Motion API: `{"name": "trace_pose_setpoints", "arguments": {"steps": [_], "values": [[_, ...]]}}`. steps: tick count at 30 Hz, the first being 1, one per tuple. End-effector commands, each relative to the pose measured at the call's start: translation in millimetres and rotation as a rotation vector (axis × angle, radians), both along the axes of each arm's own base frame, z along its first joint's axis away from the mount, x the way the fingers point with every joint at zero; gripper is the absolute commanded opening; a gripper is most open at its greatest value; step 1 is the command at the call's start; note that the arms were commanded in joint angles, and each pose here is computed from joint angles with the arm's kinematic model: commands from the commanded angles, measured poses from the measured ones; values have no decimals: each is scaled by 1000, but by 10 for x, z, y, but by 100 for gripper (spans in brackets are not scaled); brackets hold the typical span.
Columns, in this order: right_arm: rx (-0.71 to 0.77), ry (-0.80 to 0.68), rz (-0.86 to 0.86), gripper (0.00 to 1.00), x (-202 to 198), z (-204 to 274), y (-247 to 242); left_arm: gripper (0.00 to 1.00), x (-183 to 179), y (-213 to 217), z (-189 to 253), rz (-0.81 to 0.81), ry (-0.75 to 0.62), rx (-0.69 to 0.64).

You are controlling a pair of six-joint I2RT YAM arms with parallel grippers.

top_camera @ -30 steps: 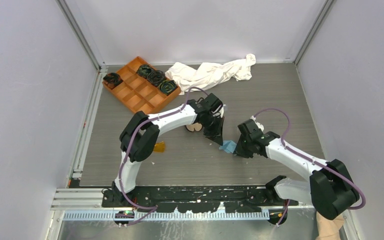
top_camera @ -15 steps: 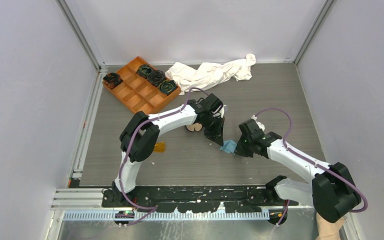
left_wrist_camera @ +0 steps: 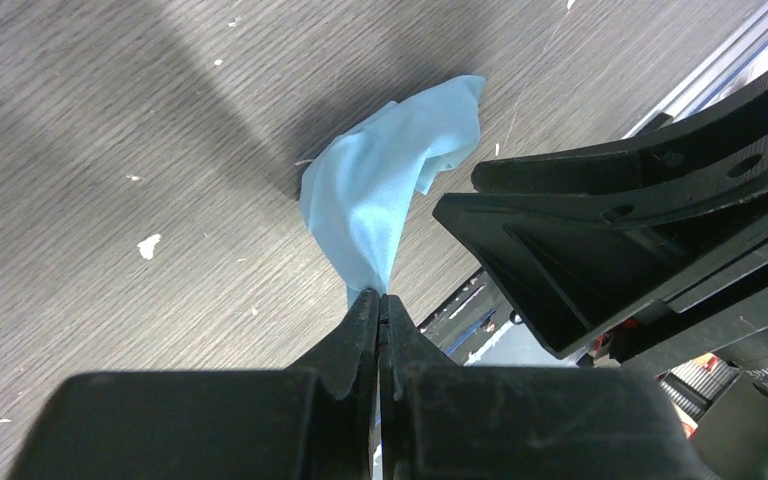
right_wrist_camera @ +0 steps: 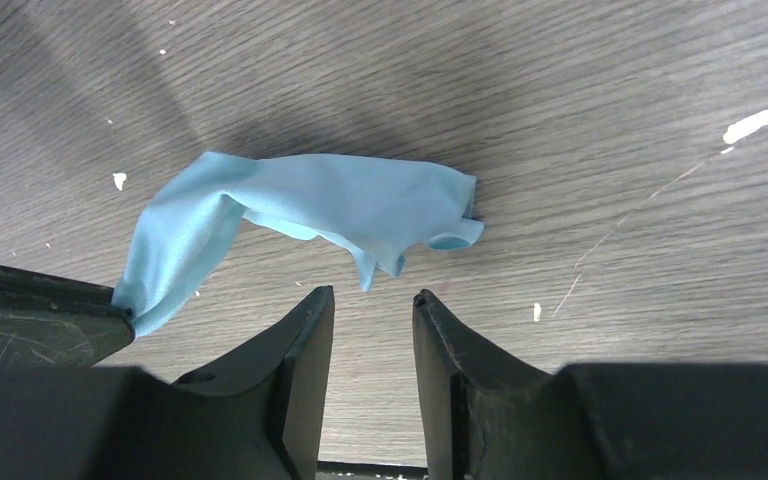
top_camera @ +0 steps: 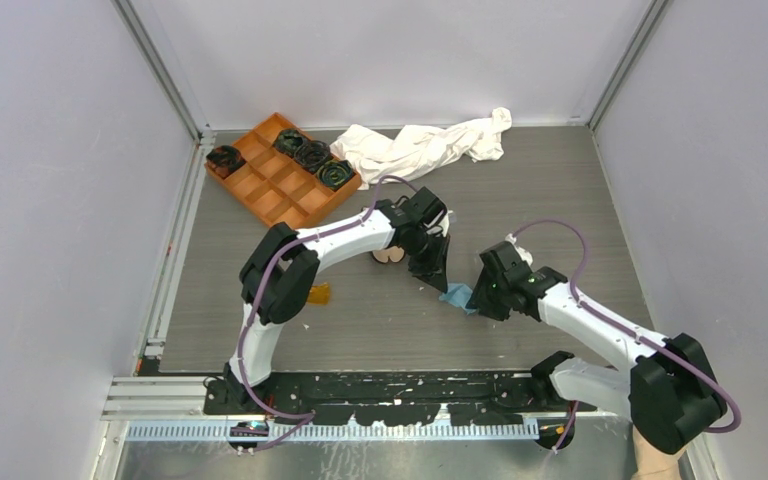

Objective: Organize the sunglasses
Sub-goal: Fold the glasses cleaning cloth at the center of the board.

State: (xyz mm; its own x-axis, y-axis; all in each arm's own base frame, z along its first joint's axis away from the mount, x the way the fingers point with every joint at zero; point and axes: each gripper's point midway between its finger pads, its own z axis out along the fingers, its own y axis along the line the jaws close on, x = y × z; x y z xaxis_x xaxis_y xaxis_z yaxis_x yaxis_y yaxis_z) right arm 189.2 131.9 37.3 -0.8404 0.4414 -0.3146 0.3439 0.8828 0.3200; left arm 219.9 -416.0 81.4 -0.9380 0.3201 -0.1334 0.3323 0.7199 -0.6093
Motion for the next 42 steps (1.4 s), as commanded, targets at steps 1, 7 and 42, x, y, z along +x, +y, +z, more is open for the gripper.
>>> {"name": "trace_pose_setpoints", "arguments": {"steps": [1, 7, 42], "values": [[17, -77, -82, 40, 92, 87, -40, 0, -83, -102, 164, -28, -5, -54], [71, -139, -164, 37, 170, 103, -2, 0, -129, -130, 111, -33, 6, -53], [-45, -279, -162, 0, 393, 597, -126, 0, 156, -195, 326, -20, -45, -75]]}}
